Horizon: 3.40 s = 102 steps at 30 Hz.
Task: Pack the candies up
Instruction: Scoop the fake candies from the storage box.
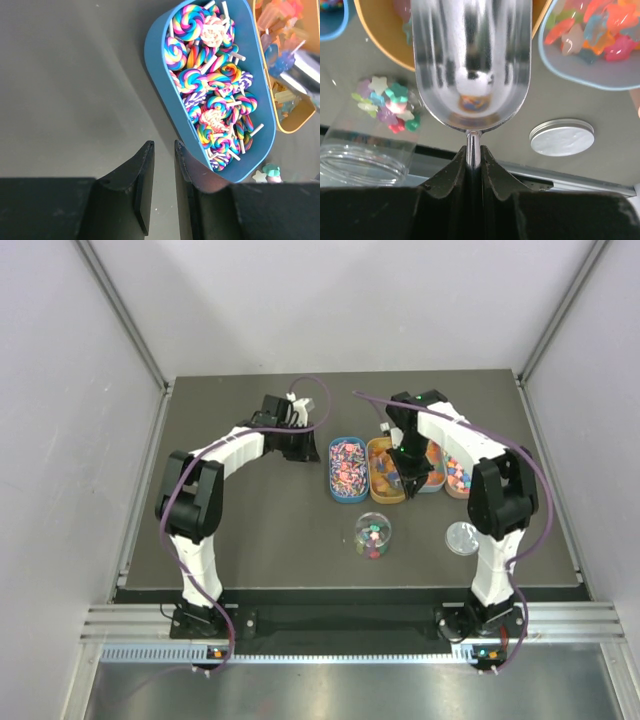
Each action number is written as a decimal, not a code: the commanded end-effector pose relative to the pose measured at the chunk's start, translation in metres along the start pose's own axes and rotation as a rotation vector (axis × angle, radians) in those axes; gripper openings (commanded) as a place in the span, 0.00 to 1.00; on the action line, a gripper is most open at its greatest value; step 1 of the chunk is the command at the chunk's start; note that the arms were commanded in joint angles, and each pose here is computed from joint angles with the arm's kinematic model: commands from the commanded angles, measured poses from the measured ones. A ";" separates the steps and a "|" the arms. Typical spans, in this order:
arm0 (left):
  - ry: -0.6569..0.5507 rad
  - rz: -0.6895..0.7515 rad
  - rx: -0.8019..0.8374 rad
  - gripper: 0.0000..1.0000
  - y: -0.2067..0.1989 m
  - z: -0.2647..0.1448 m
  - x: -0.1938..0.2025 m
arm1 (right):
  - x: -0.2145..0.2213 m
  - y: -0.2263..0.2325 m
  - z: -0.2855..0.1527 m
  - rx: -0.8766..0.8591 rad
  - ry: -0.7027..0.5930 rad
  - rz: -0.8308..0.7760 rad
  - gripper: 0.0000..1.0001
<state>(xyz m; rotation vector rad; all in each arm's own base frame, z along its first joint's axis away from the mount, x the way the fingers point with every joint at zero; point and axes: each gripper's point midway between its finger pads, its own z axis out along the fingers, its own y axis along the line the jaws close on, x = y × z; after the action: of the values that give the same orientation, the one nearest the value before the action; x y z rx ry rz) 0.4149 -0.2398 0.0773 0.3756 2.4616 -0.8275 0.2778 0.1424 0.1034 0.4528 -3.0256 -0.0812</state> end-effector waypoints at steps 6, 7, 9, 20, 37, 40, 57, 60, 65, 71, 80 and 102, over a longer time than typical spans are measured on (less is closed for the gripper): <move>-0.033 0.032 0.004 0.28 -0.007 -0.004 -0.006 | -0.007 0.001 0.012 0.010 0.036 0.024 0.00; -0.033 0.032 0.004 0.28 -0.007 -0.004 -0.006 | -0.007 0.004 0.015 0.007 0.043 0.017 0.00; -0.029 0.030 0.003 0.28 -0.006 -0.003 -0.003 | -0.003 0.007 0.020 0.003 0.063 0.008 0.00; 0.000 0.026 0.013 0.28 -0.006 -0.003 0.005 | -0.021 0.027 0.028 -0.048 0.048 -0.037 0.00; 0.009 0.020 0.021 0.27 -0.006 -0.001 0.011 | -0.033 0.032 0.052 -0.089 0.065 -0.039 0.00; 0.012 0.011 0.022 0.27 -0.006 -0.002 0.016 | -0.038 0.030 0.050 -0.074 0.047 -0.040 0.00; 0.014 0.005 0.030 0.27 -0.007 -0.001 0.016 | -0.055 0.014 0.038 -0.024 -0.157 0.015 0.00; 0.018 0.008 0.031 0.27 -0.009 0.001 0.017 | -0.067 0.008 0.033 -0.006 -0.204 0.011 0.00; 0.021 0.019 0.038 0.27 -0.015 0.002 0.018 | -0.076 -0.001 0.039 0.002 -0.226 0.023 0.00; 0.028 0.028 0.032 0.27 -0.016 0.001 0.023 | -0.061 -0.004 0.053 -0.006 -0.215 0.030 0.00; 0.037 0.044 0.024 0.27 -0.019 0.000 0.029 | -0.063 -0.008 0.052 0.005 -0.302 0.011 0.00; 0.037 0.178 -0.017 0.27 -0.033 -0.027 0.008 | -0.034 -0.020 -0.013 0.061 -0.555 -0.178 0.00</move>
<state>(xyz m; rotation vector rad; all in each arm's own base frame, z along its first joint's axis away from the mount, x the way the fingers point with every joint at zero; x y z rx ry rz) 0.3700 -0.2502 0.0565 0.5378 2.5588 -0.7774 0.3169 0.1339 0.0910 0.6704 -3.4749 -0.1141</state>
